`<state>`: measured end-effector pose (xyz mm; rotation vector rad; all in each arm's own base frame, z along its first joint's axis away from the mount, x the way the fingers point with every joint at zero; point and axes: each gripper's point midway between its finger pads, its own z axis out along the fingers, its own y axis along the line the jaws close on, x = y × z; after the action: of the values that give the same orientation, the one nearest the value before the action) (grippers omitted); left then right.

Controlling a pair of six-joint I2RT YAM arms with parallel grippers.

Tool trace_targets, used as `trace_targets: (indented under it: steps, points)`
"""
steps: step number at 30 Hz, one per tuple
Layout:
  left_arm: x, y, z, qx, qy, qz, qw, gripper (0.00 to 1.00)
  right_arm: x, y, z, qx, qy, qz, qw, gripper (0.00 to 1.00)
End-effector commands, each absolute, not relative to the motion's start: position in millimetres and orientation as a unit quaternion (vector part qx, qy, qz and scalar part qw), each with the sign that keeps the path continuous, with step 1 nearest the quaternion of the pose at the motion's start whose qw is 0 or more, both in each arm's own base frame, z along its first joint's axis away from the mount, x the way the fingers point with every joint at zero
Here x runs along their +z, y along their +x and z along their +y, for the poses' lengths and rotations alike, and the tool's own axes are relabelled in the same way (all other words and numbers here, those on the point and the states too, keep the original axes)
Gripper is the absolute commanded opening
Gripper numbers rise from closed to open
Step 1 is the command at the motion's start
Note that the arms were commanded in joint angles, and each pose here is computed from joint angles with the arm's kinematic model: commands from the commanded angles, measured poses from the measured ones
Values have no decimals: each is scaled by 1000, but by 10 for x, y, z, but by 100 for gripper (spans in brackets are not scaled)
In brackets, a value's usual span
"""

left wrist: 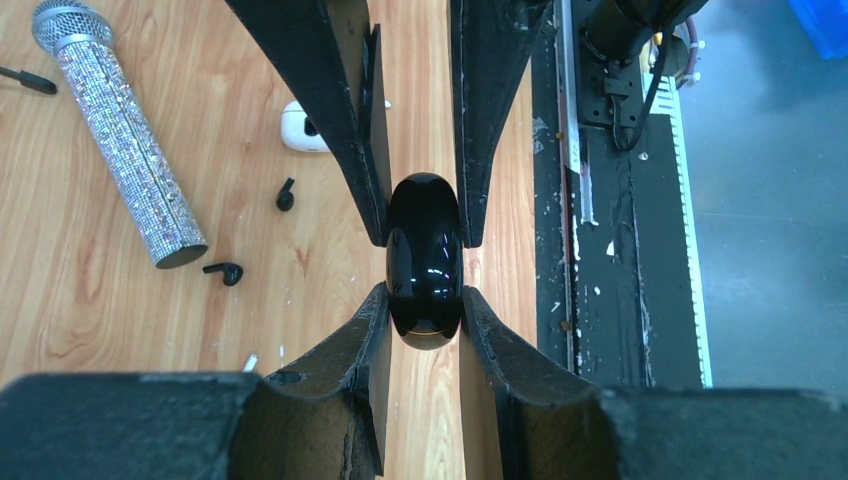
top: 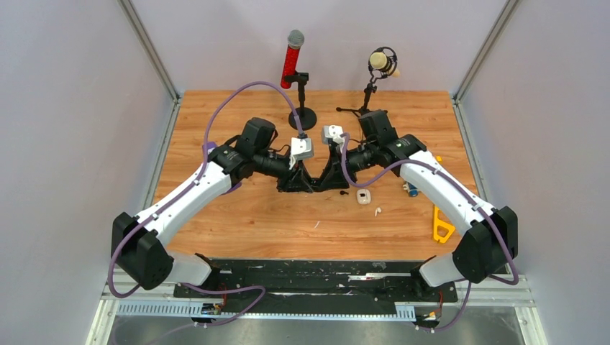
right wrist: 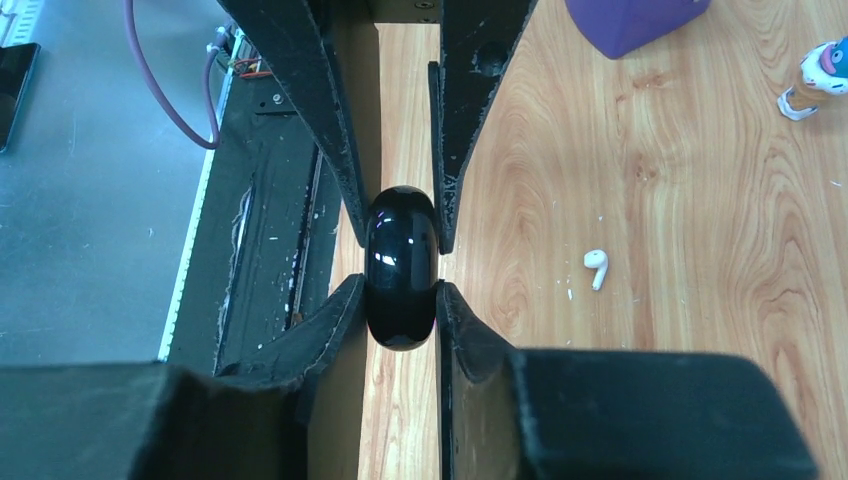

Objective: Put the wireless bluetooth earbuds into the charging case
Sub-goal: Pass from the left arm to the right, then pass from the right arm to the left

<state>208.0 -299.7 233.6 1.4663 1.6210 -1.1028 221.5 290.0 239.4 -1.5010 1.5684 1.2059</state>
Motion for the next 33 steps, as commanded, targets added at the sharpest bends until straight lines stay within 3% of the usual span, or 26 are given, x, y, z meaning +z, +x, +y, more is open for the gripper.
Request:
trace_targets:
  steps: [1,3,8,12,21,33]
  points:
    - [2651,2027,-3036,-424,584,580,378,24,2467,2236,2930,453,-586,580,338,14]
    - [2650,2028,-3035,-424,583,581,378,29,2512,2224,2926,453,-588,576,343,9]
    - [2752,2065,-3012,-427,568,584,393,83,2707,2157,2901,453,-592,559,363,7]
    - [3028,2177,-2898,-448,535,576,425,98,2919,2116,2855,446,-588,551,389,6]
    - [3252,2119,-2901,-522,511,554,400,100,3456,2080,2903,490,-535,512,461,4]
    - [3296,1987,-2916,-559,514,530,377,96,3437,2224,3027,521,-501,509,466,4]
